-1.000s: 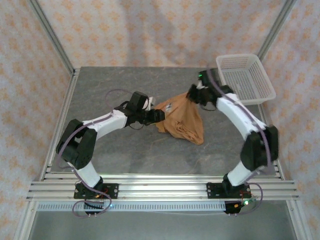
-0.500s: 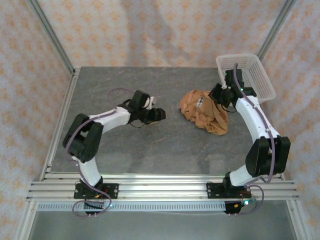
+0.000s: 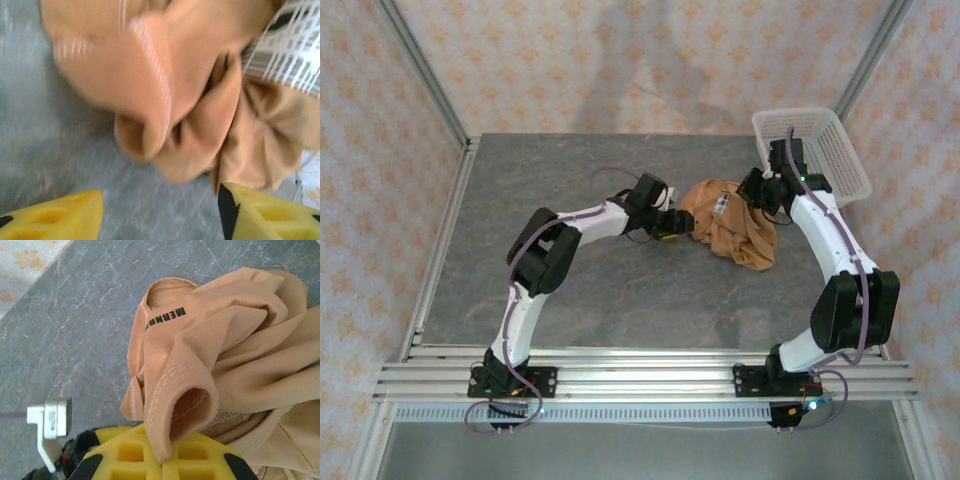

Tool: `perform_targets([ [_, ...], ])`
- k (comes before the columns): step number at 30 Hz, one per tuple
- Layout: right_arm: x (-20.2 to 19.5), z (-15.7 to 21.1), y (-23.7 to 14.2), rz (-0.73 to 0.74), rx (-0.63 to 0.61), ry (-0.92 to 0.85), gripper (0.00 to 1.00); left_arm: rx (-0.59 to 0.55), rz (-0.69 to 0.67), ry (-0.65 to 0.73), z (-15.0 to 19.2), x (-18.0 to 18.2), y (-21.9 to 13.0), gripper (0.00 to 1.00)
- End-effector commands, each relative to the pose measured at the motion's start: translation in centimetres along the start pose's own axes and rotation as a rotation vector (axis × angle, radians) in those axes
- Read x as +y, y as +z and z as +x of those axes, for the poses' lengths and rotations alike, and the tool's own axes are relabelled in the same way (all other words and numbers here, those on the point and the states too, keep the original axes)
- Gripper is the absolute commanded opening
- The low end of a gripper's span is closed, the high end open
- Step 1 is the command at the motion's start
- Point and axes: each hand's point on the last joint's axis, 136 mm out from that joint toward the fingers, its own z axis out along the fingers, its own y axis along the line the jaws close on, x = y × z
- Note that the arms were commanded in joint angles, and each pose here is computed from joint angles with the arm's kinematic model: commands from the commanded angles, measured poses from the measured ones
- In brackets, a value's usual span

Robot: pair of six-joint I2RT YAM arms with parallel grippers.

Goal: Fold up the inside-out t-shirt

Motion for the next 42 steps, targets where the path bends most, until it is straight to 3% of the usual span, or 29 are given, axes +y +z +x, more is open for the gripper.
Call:
perform_targets([
  [1, 1.2, -0.3, -1.2, -0.046, -0.020, -0.010, 0.00, -0.010, -0.079, 0.017, -1.7, 1.3, 1.2, 0.53],
  [3, 1.5, -0.3, -1.4, -0.059, -0.018, -0.009, 0.00, 0.003, -0.114, 0.017, -2.2, 2.2, 2.3, 0.35],
  [5, 1.6, -0.5, -1.9, -0.060, -0.027, -0.014, 0.00, 0.020, -0.119, 0.015, -2.6, 2.6, 3.0, 0.05],
  [6, 1.6, -0.7, -2.3, -0.058, -0.033, -0.015, 0.00, 0.028, -0.124, 0.015, -2.8, 2.7, 2.9, 0.00],
  [8, 1.4, -1.3, -3.5, -0.055, -0.052, -0.015, 0.00, 0.024, -0.144, 0.028, -3.9, 2.5, 0.7, 0.00],
  [11, 0.2, -2.7, -6.5, -0.029, -0.117, -0.002, 0.00, -0.068, -0.199, -0.011, -6.7, 3.5, -6.7, 0.00],
  [16, -2.2, -3.6, -11.1, -0.028, -0.203, 0.072, 0.00, -0.383, -0.230, -0.161, -10.7, 5.6, -24.9, 0.00],
  [19, -2.5, -3.1, -12.0, -0.025, -0.194, 0.072, 0.00, -0.494, -0.253, -0.174, -10.1, 5.5, -32.4, 0.00],
  [27, -0.5, -1.7, -14.0, -0.130, -0.175, 0.084, 0.00, -0.638, -0.294, -0.150, -7.7, 4.1, -40.8, 0.00],
  [33, 4.1, 0.2, -20.0, -0.367, -0.186, 0.077, 0.00, -0.728, -0.266, -0.079, -6.2, -0.8, -45.9, 0.00],
  [37, 5.6, 1.5, -23.8, -0.449, -0.218, 0.066, 0.00, -0.794, -0.274, -0.005, -4.8, -4.2, -49.8, 0.00],
  [42, 5.4, 1.2, -23.2, -0.455, -0.224, 0.092, 0.00, -0.784, -0.330, 0.004, -5.9, -3.1, -49.8, 0.00],
])
